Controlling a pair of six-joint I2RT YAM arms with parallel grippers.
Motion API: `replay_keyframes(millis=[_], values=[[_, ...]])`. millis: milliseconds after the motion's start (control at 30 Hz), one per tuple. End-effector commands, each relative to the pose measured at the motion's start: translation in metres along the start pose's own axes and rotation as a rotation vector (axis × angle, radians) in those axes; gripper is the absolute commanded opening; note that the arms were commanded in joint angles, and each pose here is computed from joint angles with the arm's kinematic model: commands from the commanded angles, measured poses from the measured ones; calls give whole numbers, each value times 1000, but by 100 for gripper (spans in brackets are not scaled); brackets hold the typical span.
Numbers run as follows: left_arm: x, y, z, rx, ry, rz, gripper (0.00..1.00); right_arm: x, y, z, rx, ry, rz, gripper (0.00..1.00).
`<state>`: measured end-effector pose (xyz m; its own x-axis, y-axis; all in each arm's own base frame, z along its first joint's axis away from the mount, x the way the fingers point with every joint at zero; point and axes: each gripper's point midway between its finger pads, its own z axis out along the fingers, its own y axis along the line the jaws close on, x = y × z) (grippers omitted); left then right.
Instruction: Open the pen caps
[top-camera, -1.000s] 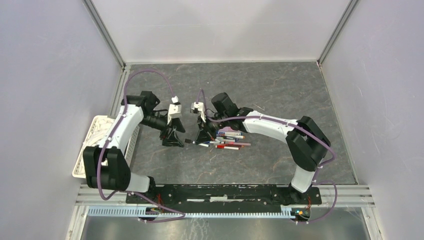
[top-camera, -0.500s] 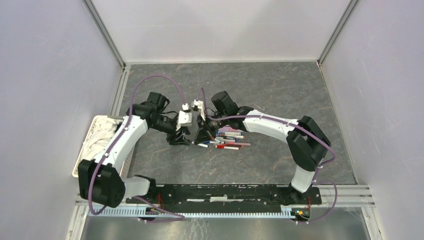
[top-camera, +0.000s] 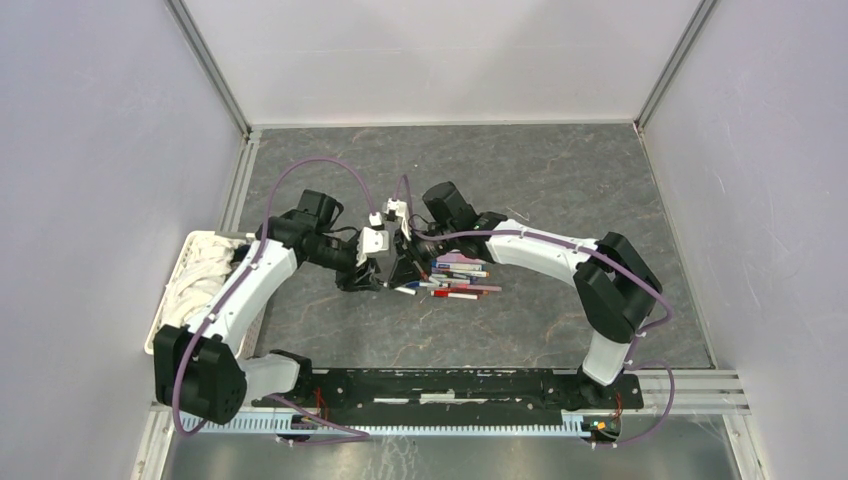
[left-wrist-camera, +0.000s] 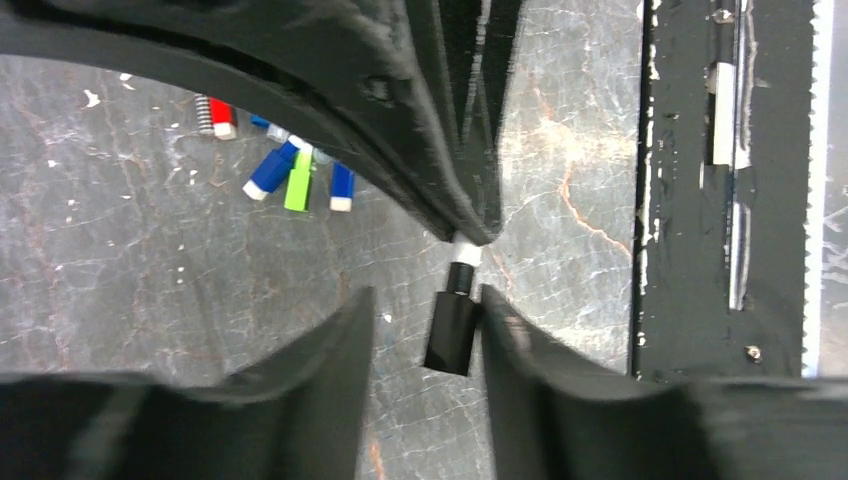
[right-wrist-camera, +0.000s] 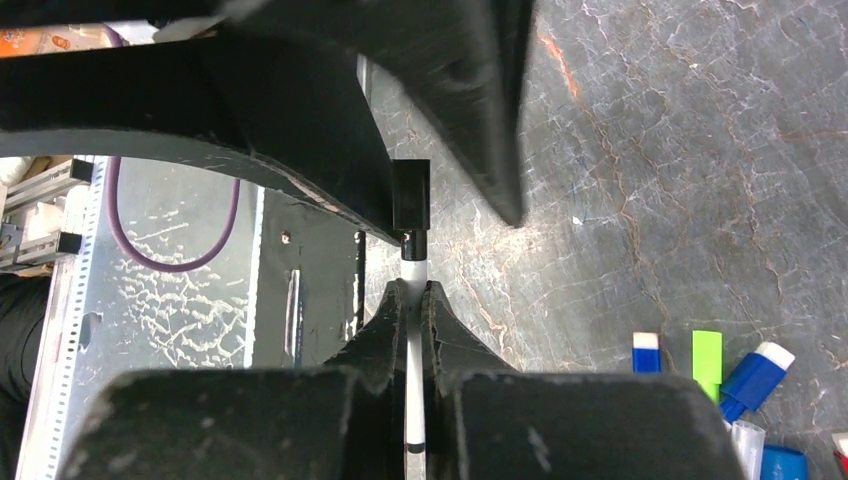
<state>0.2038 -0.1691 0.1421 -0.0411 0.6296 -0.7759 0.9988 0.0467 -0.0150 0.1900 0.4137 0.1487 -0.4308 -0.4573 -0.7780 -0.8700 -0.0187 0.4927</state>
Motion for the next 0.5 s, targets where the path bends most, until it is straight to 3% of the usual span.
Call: replay_keyframes(millis=[0,67,167,300,400,467], values=[[-4,2,3,-18,-12,2,43,-34,26,-10,-52,-74,-76,0],[-6,1,3,-16,-16,11,28,-34,29,-10,-68,-84,-71,0],[-13,-1,0,-18,-35,21,6,-31,32,-8,-97,-100,-48,24],[-25,-7,-6,-9,-69,39,4,-15,35,-4,-152,-86,-10,41],[-32,-13,-9,12,-86,47,3,-14,38,-3,-174,-92,4,42],[-34,-18,-10,29,-88,53,3,-20,38,-3,-181,-102,3,36]])
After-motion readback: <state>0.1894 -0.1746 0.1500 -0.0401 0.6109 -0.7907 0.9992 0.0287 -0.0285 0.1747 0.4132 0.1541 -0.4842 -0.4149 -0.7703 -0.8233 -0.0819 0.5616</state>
